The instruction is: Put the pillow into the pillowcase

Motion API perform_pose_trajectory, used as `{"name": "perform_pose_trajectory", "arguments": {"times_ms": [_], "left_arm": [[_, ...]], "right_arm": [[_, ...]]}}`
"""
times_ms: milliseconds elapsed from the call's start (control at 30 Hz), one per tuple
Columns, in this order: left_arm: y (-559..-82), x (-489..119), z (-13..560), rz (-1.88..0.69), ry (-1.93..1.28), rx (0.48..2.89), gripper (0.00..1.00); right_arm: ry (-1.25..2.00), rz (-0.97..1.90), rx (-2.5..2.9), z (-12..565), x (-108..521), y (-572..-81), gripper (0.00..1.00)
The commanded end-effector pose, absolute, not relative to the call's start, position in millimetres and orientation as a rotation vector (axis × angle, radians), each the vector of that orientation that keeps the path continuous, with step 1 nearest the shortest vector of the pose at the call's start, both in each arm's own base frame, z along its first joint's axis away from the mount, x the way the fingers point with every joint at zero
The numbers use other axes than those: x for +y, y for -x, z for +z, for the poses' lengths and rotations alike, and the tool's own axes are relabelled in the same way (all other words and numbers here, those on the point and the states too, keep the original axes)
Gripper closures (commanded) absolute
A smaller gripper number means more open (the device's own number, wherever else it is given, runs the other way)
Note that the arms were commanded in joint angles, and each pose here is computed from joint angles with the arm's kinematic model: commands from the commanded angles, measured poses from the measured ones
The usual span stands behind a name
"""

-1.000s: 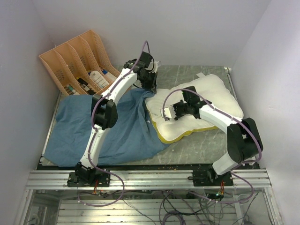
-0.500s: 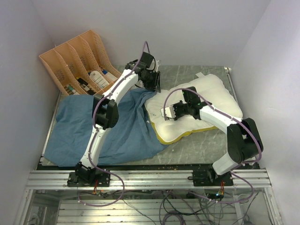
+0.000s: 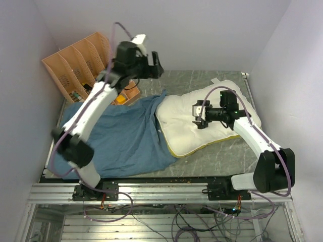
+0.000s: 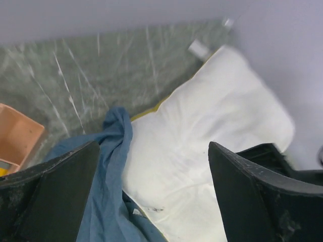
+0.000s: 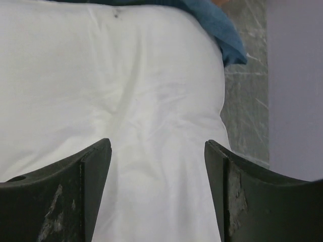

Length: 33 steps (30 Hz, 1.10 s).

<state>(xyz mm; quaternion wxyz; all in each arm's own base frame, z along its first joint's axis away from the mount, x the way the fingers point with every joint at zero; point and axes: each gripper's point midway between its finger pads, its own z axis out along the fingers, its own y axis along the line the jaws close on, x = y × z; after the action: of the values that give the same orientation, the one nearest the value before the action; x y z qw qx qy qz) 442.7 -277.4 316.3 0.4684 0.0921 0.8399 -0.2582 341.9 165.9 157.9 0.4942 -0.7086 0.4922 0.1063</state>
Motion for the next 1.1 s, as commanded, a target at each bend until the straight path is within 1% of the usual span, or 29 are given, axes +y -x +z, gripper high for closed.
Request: {"name": "perform_pose_trajectory", "arguments": {"times_ms": [0,100,167,233,267,333,400,500,600,700,733,833,933,967,1000,1033,1067], "left_arm": [[-416.7,-251.9,375.5,-0.712,-0.122,1.844,0.01],[-378.4,-236.8,360.9,-0.770,-0.060,1.853,0.04],[-352.5,-228.4,344.5,-0.830,0.008,1.867,0.09],[-325.9,-224.2,323.5,-0.889,0.065,1.892,0.15],[-312.7,-222.9,311.7,-0.915,0.102,1.910,0.16],[-291.4,-224.1,282.8,-0.938,0.172,1.943,0.19],[-274.1,-227.7,254.0,-0.947,0.241,1.986,0.20],[-257.3,-230.5,207.2,-0.888,0.346,2.062,0.18],[-244.3,-243.0,165.7,-0.887,0.401,2.123,0.17],[-235.3,-264.5,138.4,-0.887,0.418,2.190,0.16],[-233.6,-271.4,137.1,-0.890,0.413,2.196,0.15],[-227.9,-293.1,112.2,-0.805,0.373,2.285,0.15],[-224.9,-304.2,87.1,-0.691,0.329,2.362,0.16],[-223.9,-305.5,77.8,-0.661,0.320,2.384,0.20],[-222.9,-306.1,69.2,-0.640,0.313,2.402,0.26],[-222.6,-305.5,61.3,-0.621,0.315,2.415,0.34],[-220.4,-303.0,51.8,-0.601,0.316,2.432,0.46]], "right_arm": [[1.692,0.438,1.141,174.3,170.8,-303.3,0.24],[1.710,0.509,1.094,182.1,174.9,-283.6,0.17],[1.710,0.587,1.077,184.8,179.2,-269.4,0.14],[1.730,0.679,1.061,180.4,182.8,-250.7,0.10],[1.764,0.710,1.037,174.9,184.9,-241.2,0.08],[1.855,0.755,1.013,159.6,188.7,-224.3,0.06],[1.910,0.775,1.015,150.9,193.6,-217.0,0.06],[1.931,0.708,1.054,143.3,200.5,-223.3,0.05],[1.920,0.579,1.099,138.0,206.8,-237.7,0.03],[1.918,0.586,1.101,136.6,213.6,-233.8,0.03],[1.917,0.596,1.105,133.7,215.0,-232.0,0.03],[1.946,0.569,1.140,115.8,213.6,-230.5,0.03],[1.951,0.533,1.149,110.2,210.0,-230.7,0.03],[1.951,0.524,1.146,109.6,209.6,-230.8,0.03],[1.951,0.518,1.144,108.8,209.3,-230.9,0.03],[1.953,0.515,1.148,107.4,208.6,-230.9,0.03],[1.958,0.514,1.151,105.9,207.9,-230.8,0.03]]}}
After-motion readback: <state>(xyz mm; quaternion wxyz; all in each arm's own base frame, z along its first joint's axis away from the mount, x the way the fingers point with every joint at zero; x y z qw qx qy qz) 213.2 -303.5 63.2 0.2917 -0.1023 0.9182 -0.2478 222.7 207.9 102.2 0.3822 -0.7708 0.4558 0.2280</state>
